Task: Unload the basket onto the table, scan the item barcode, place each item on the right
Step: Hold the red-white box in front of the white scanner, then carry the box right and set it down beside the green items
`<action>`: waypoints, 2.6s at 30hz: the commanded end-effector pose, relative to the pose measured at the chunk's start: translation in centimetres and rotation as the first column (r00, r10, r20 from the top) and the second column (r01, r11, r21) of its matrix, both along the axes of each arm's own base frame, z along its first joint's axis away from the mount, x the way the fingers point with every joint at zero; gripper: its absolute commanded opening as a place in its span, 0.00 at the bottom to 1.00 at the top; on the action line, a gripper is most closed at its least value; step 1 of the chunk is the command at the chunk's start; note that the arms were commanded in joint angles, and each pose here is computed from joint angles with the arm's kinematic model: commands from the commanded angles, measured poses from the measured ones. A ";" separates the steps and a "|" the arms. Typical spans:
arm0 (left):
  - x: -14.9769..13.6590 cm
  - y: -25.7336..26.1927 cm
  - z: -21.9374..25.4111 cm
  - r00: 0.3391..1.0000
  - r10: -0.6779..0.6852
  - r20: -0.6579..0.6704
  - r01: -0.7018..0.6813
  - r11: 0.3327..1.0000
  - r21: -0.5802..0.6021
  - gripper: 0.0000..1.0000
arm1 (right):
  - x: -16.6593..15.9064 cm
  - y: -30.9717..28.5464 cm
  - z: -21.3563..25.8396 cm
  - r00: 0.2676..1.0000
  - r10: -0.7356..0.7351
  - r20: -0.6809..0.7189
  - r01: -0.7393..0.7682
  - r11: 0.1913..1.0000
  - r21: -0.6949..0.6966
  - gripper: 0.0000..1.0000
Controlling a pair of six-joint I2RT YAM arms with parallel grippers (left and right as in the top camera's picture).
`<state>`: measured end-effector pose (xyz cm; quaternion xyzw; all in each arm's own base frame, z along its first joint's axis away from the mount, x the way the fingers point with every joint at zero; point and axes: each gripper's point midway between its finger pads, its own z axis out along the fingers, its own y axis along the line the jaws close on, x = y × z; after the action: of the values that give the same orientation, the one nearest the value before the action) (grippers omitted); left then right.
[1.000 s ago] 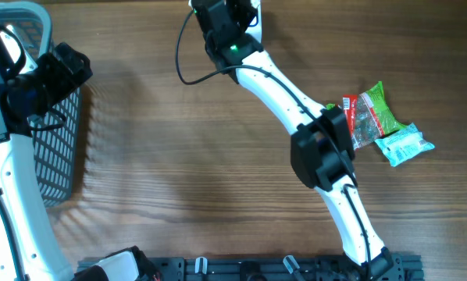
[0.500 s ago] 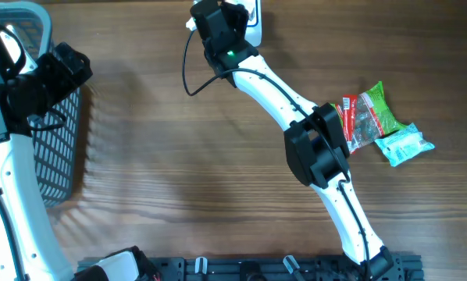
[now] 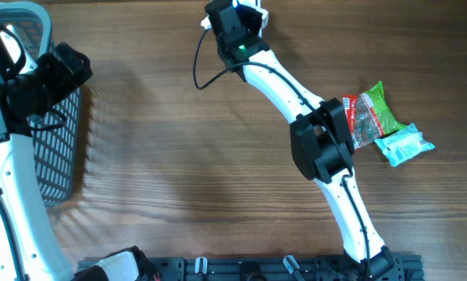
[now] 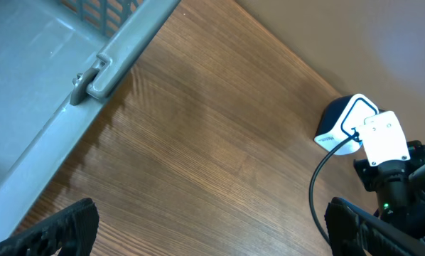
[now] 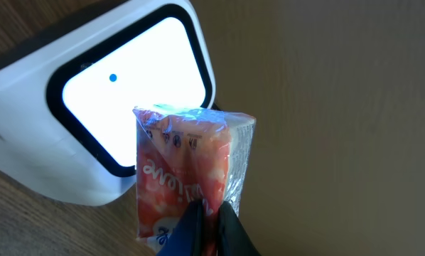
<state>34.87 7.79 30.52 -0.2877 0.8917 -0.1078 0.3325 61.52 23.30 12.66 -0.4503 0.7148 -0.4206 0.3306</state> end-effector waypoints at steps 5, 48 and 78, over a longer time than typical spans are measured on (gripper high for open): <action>0.1 -0.3 0.4 1.000 -0.023 0.014 0.023 1.000 0.006 1.00 | 0.5 0.5 -1.0 0.999 -0.021 0.036 0.018 0.996 0.086 0.04; 0.1 -0.3 0.4 1.000 -0.023 0.014 0.023 1.000 0.006 1.00 | -15.0 -1.2 11.1 0.915 -0.024 -0.403 0.304 0.699 0.648 0.04; 0.1 -0.3 0.4 1.000 -0.023 0.014 0.023 1.000 0.006 1.00 | -24.9 -14.0 -9.5 0.441 -0.363 -0.821 0.839 0.493 0.232 0.67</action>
<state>34.87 7.79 30.52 -0.2877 0.8917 -0.1078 0.3325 36.22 9.44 3.57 -0.1275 0.9903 -0.0509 -0.0208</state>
